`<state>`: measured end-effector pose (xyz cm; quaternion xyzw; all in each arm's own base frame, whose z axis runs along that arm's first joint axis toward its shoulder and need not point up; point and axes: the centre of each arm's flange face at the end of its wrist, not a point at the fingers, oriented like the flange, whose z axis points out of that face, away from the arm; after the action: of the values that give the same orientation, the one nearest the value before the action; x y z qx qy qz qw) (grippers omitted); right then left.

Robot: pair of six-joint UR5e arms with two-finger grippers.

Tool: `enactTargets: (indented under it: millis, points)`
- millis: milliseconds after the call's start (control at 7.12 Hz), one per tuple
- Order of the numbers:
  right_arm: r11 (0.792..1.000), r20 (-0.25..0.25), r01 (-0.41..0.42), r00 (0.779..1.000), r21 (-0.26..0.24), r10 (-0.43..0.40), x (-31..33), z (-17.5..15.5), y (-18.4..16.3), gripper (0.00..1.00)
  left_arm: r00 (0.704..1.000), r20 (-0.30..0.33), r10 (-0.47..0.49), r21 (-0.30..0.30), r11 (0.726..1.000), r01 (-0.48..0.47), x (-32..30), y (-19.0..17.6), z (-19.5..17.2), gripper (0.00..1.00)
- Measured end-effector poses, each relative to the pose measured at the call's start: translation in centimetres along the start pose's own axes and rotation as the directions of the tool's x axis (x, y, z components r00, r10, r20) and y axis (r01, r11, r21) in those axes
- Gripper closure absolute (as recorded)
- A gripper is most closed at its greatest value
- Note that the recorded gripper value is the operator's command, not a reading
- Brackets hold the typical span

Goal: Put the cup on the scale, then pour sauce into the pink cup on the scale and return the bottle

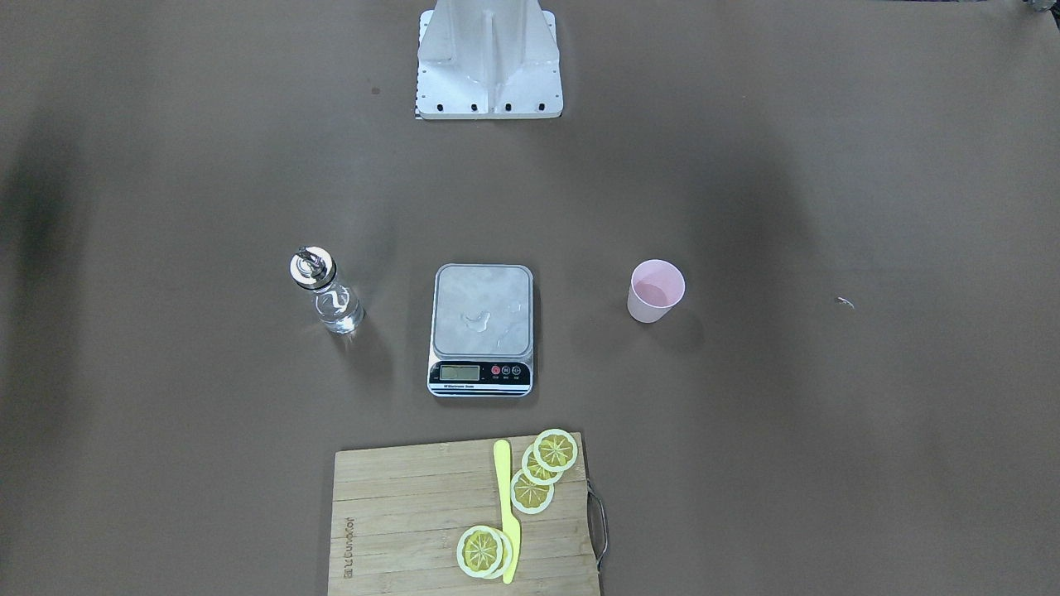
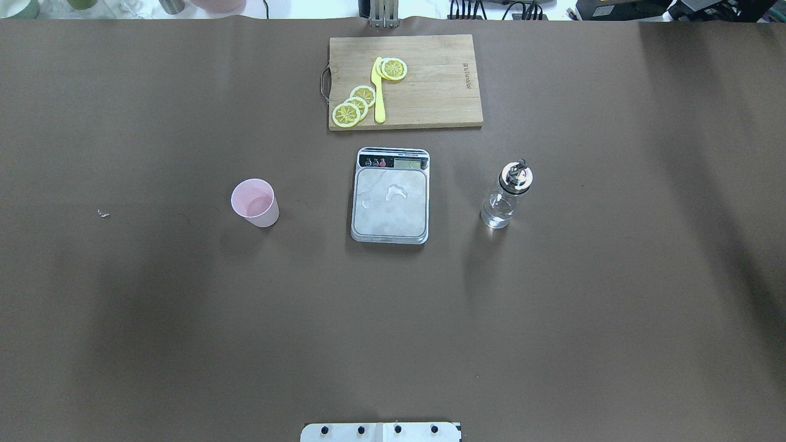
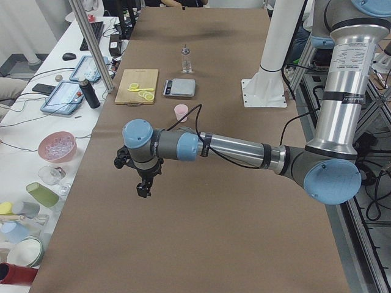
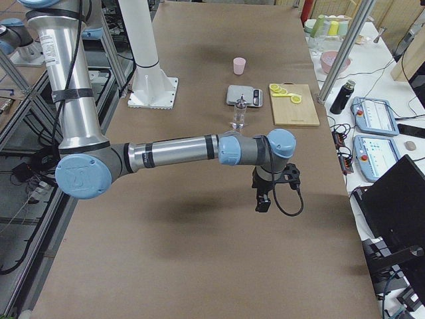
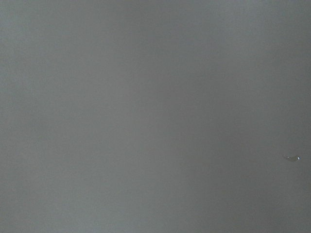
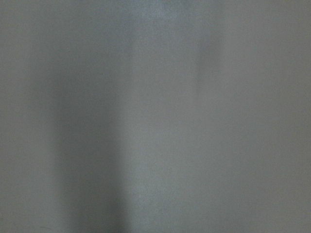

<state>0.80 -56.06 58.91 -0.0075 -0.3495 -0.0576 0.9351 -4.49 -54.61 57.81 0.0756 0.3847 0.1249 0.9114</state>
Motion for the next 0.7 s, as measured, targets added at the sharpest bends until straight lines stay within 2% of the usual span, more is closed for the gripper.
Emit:
enactTargets:
  millis: [421,702]
  points:
    - [1.000,0.001,0.002,1.000,0.003,-0.002,-0.1,-0.2,-0.2,0.00,1.000,0.005,0.006,0.017,1.000,-0.006,0.6,-0.9,-0.7,0.02]
    - [1.000,-0.001,0.003,1.000,0.003,-0.003,-0.1,-0.2,-0.2,0.00,0.999,0.000,-0.046,0.055,0.997,0.046,3.3,-3.8,-2.2,0.02]
